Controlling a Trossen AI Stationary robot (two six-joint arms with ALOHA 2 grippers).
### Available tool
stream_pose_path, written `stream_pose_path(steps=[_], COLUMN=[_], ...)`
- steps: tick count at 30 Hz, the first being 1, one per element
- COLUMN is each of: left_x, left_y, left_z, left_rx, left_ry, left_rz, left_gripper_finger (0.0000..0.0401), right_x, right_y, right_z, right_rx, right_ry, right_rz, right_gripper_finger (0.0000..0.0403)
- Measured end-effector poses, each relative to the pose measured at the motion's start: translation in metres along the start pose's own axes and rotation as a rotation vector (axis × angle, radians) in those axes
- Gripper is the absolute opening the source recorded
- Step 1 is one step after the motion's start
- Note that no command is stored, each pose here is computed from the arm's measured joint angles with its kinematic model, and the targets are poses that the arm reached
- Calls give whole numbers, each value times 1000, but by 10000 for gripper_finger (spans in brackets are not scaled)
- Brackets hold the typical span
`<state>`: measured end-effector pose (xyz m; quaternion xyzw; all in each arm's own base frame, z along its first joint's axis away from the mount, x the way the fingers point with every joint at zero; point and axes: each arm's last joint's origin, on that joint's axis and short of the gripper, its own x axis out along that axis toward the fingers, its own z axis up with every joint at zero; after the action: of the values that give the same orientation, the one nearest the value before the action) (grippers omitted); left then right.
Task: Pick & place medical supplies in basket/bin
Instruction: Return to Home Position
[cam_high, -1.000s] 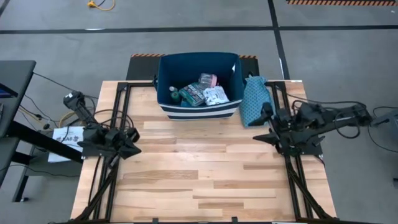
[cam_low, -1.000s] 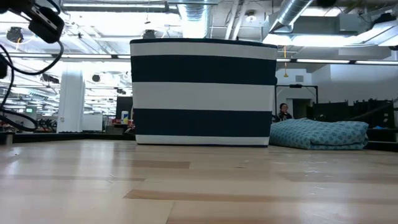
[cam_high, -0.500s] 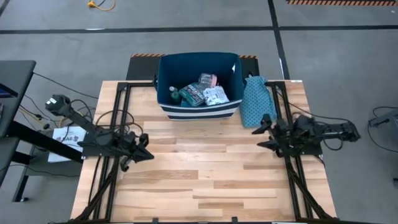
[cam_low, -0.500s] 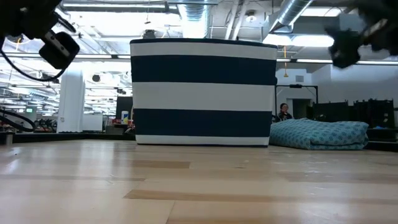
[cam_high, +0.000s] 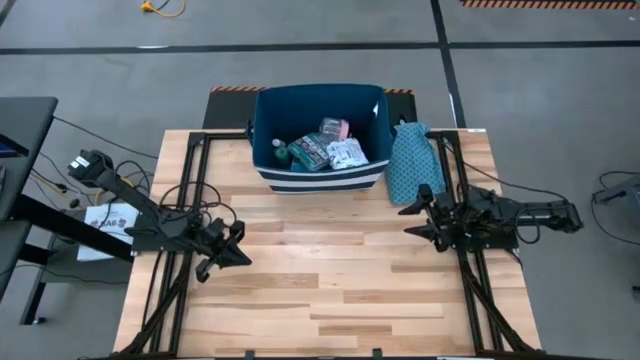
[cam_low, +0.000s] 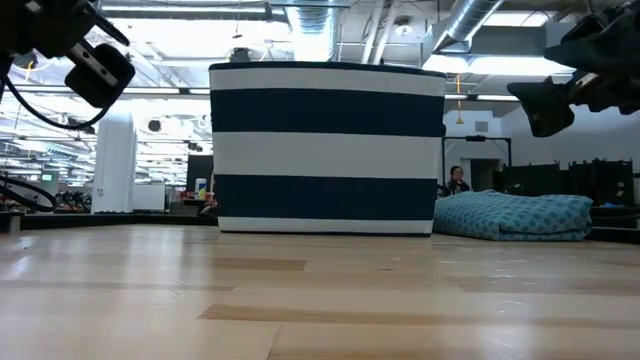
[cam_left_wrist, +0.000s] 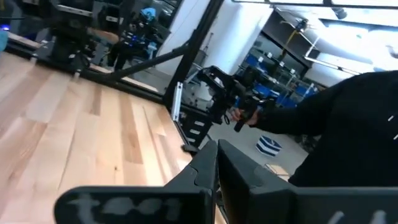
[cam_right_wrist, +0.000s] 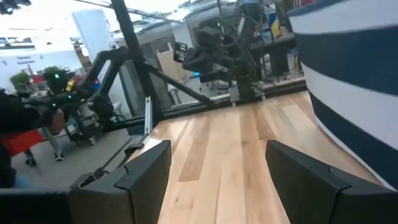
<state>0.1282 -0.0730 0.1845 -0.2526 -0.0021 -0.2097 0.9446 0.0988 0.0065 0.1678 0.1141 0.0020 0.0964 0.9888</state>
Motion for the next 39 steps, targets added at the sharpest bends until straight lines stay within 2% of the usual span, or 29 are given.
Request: stream_pose_path(steps=[8,12,15,19,23,26,31,39], left_x=[-1,-6,-14,-28,-45,-58,-60,-60], left_y=[-3,-9,-13,-14,-15,-14,-17,-12], left_z=[-7,-2,-3,-8,-8,-7,-8,-12], left_rx=[29,107,177,200,257,279,282,314], left_ry=[138,104,133,216,236,224,262,303], left_rz=[-146,-203,-243,-250,-287,-324,-377,-276], left_gripper_finger=[0,0,0,0,0,0,0,0], right_x=[0,0,0,0,0,0,0,1], right_y=[0,0,0,0,0,0,0,0], right_z=[0,0,0,-1,-1,-1,-1,-1], right_rx=[5,5,5,5,5,5,6,8], right_ry=[1,1,2,2,2,2,6,16], right_rz=[0,1,0,0,0,0,0,0], right_gripper_finger=[255,255,255,255,255,255,255,255])
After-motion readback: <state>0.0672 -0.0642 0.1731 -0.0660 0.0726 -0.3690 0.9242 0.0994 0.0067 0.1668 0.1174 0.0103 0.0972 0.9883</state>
